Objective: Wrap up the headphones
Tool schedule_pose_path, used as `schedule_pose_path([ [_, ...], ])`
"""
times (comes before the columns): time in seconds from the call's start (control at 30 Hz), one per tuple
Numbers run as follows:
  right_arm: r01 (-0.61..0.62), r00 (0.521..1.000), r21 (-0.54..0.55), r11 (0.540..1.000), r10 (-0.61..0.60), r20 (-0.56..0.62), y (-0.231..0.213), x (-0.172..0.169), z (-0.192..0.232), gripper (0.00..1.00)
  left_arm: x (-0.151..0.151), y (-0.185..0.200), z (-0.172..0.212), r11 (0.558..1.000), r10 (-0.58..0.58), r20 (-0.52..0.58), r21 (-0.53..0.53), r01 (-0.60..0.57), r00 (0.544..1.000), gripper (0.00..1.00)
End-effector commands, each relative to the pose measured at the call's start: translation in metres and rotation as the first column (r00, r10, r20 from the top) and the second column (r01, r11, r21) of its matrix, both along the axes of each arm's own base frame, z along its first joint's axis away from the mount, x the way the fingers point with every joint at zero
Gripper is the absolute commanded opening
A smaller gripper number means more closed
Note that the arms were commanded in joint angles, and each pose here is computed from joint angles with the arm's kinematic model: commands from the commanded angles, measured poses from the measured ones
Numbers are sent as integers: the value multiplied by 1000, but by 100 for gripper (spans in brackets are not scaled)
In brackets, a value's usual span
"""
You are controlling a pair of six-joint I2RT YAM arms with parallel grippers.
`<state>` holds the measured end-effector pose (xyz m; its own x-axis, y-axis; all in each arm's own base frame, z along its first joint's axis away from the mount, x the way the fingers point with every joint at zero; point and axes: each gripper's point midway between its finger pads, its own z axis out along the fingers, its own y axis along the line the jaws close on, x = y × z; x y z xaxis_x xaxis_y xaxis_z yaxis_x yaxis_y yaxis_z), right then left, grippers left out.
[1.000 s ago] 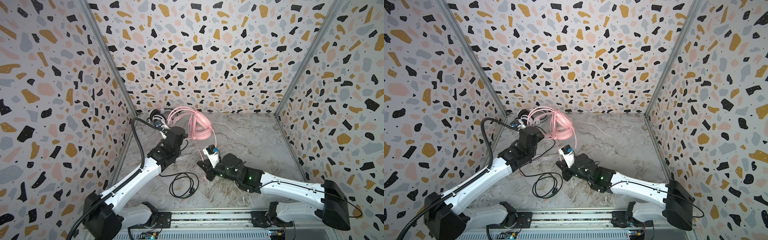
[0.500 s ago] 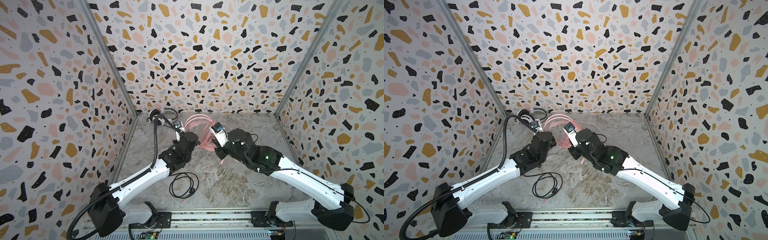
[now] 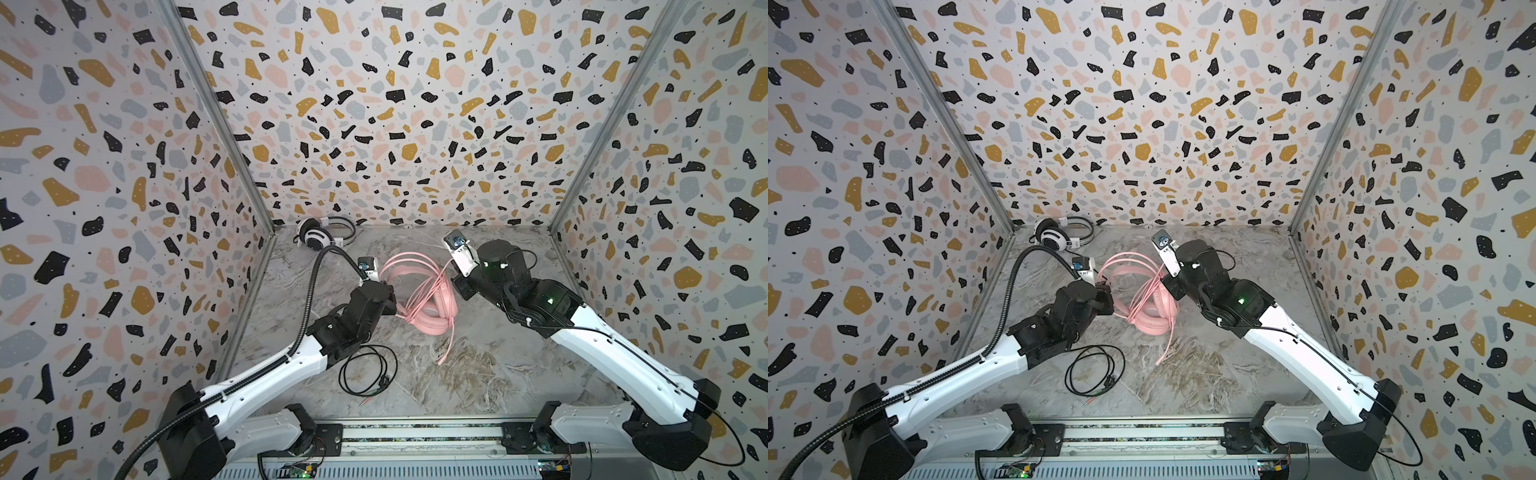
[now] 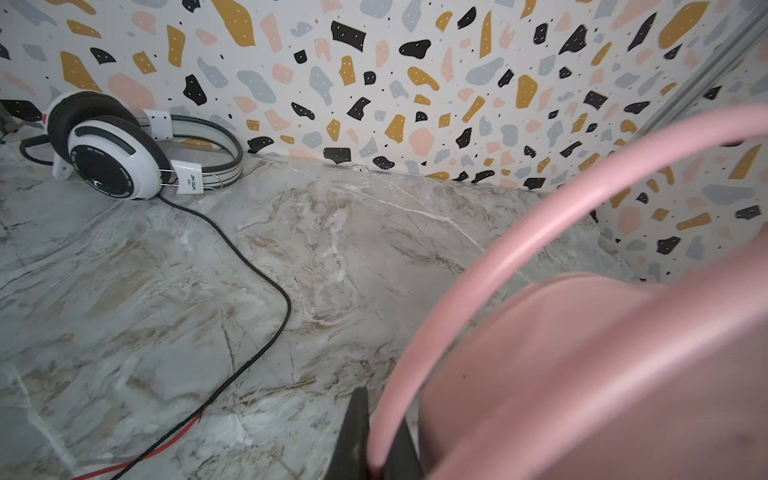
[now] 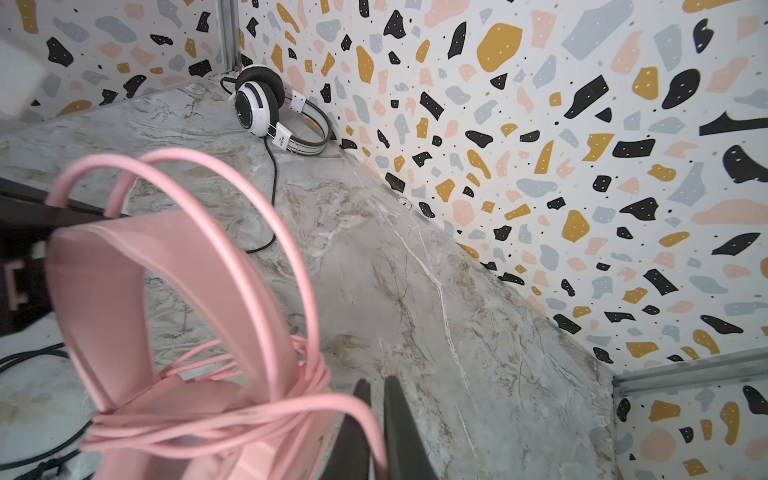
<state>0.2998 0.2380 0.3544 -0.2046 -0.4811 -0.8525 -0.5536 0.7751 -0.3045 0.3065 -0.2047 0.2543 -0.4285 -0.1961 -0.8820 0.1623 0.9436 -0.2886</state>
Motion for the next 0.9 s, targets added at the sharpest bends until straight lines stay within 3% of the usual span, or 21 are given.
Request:
schedule_pose_path([
  [0.0,27,993,134,991,-42,113,-19,4,46,10,-12,-10,22,993,-104,69,-56,108,992,0],
  [0.17,-20,996,181,983,4,87,-20,8,38,14,-27,-31,29,961,-258,82,-77,264,963,0],
  [0.4,-137,990,283,949,119,80,-14,-4,27,17,-40,-47,61,902,-333,146,-237,360,931,0],
  [0.6,-227,974,379,897,217,70,-8,-21,11,17,-45,-59,85,854,-394,167,-296,427,904,0],
  [0.87,-301,949,434,849,310,53,-2,-39,-14,17,-47,-63,113,736,-463,236,-435,519,854,0],
])
